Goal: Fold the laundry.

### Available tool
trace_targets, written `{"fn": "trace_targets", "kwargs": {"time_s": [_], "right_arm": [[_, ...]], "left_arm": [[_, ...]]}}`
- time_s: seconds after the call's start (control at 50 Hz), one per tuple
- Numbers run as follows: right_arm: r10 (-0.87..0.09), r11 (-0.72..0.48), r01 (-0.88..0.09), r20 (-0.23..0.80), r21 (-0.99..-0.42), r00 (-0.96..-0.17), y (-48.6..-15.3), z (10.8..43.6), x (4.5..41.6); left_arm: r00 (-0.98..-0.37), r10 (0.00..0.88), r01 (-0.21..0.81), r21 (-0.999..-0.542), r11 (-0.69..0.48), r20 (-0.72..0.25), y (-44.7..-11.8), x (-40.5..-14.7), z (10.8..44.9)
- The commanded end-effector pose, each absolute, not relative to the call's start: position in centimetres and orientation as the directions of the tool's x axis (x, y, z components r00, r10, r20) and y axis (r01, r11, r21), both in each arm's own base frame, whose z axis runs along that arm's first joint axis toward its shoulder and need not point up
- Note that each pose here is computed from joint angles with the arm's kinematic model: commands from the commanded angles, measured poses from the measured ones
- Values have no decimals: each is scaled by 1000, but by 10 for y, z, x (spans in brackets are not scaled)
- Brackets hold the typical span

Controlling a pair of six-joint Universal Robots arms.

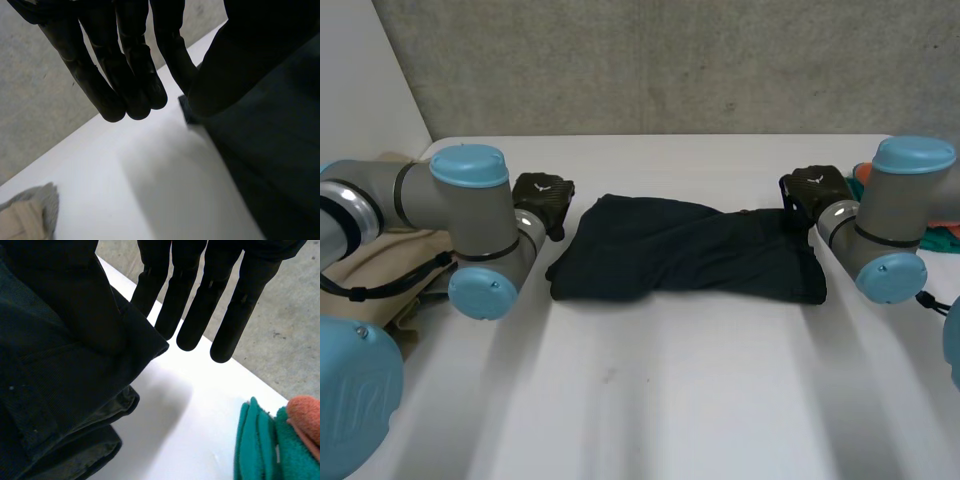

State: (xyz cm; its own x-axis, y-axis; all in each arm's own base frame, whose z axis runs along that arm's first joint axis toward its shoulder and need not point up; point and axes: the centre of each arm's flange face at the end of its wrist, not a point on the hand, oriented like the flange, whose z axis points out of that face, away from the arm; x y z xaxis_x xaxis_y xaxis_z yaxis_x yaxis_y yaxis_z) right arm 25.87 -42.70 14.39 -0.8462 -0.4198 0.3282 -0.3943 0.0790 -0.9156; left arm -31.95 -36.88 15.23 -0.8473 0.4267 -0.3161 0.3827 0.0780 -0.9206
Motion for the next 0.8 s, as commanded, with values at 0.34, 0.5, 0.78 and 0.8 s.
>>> {"fn": "trace_targets", "kwargs": {"time_s": [0.34,0.5,0.78,0.8], "right_arm": [[-458,347,-475,296,-809,-838,-330,201,231],[-466,380,-472,276,-795,-840,-315,163,227],[-449,392,-416,224,-821,-865,-298,131,228],[-444,386,-409,221,-827,-868,-299,131,228]], "left_arm": [[-859,472,260,-963,66,-199,-305,-312,213],[-848,494,264,-961,83,-190,-297,-312,203],[-848,500,267,-956,118,-175,-291,-311,195],[-848,500,267,-956,118,-175,-291,-311,195]]}}
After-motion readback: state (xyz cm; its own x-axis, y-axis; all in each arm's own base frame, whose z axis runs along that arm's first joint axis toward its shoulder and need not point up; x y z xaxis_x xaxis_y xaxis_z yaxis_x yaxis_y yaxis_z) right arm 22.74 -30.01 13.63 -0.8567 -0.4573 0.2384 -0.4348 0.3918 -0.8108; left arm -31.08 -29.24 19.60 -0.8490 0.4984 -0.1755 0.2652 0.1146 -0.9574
